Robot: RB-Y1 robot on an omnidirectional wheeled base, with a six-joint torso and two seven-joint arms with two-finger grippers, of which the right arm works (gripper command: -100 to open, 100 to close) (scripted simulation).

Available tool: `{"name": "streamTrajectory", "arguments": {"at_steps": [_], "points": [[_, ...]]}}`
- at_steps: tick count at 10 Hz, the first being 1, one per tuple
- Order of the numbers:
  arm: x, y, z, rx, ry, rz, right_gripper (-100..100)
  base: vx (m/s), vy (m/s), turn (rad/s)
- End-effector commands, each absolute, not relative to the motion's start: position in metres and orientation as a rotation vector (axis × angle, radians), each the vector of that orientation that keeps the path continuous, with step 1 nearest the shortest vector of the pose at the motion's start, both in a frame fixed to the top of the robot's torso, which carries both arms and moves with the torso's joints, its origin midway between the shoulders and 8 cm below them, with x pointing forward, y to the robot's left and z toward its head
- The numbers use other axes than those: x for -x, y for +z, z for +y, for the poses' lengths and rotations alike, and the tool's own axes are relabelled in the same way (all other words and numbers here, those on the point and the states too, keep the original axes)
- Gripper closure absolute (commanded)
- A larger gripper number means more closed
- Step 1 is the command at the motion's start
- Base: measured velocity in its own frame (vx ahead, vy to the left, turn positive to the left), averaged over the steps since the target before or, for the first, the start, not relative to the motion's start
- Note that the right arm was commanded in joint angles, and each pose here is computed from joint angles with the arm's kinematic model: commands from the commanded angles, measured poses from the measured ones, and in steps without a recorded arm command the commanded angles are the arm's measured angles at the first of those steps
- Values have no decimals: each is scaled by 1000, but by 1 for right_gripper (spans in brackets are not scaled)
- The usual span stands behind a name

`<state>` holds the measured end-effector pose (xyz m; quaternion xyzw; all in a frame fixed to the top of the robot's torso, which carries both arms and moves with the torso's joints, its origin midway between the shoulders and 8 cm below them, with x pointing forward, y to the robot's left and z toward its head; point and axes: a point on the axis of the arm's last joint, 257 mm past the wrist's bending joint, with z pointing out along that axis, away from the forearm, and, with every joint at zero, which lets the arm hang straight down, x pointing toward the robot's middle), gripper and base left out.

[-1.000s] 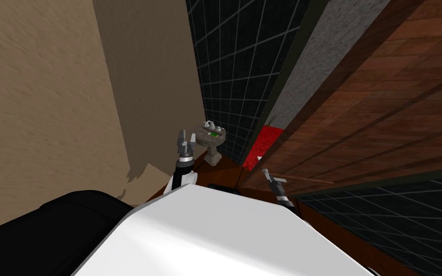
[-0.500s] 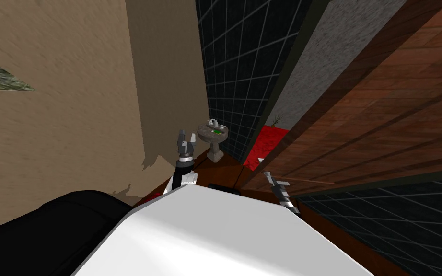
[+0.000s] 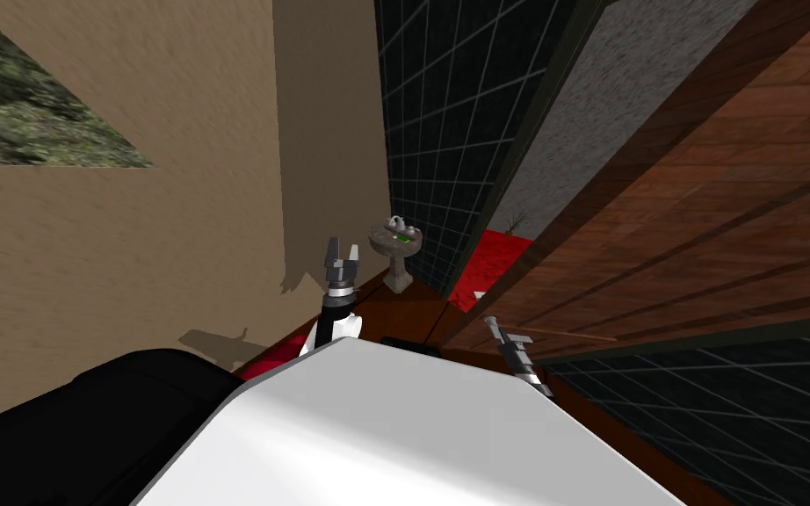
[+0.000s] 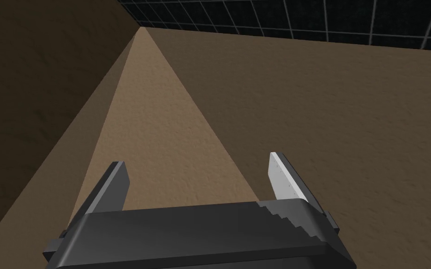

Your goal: Pull the door open

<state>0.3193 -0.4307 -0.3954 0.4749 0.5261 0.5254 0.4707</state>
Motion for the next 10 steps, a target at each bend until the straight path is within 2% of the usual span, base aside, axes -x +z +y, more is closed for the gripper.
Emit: {"name": "streamTrajectory", "arguments": {"at_steps": [1, 5, 10], "points": [[-315, -396, -431, -1163, 1289, 1291, 100, -197, -120, 182], [-305, -394, -435, -1159, 1289, 1290, 100, -221, -92, 188], [-297, -393, -439, -1156, 1289, 1289, 100, -152, -50, 121]]}}
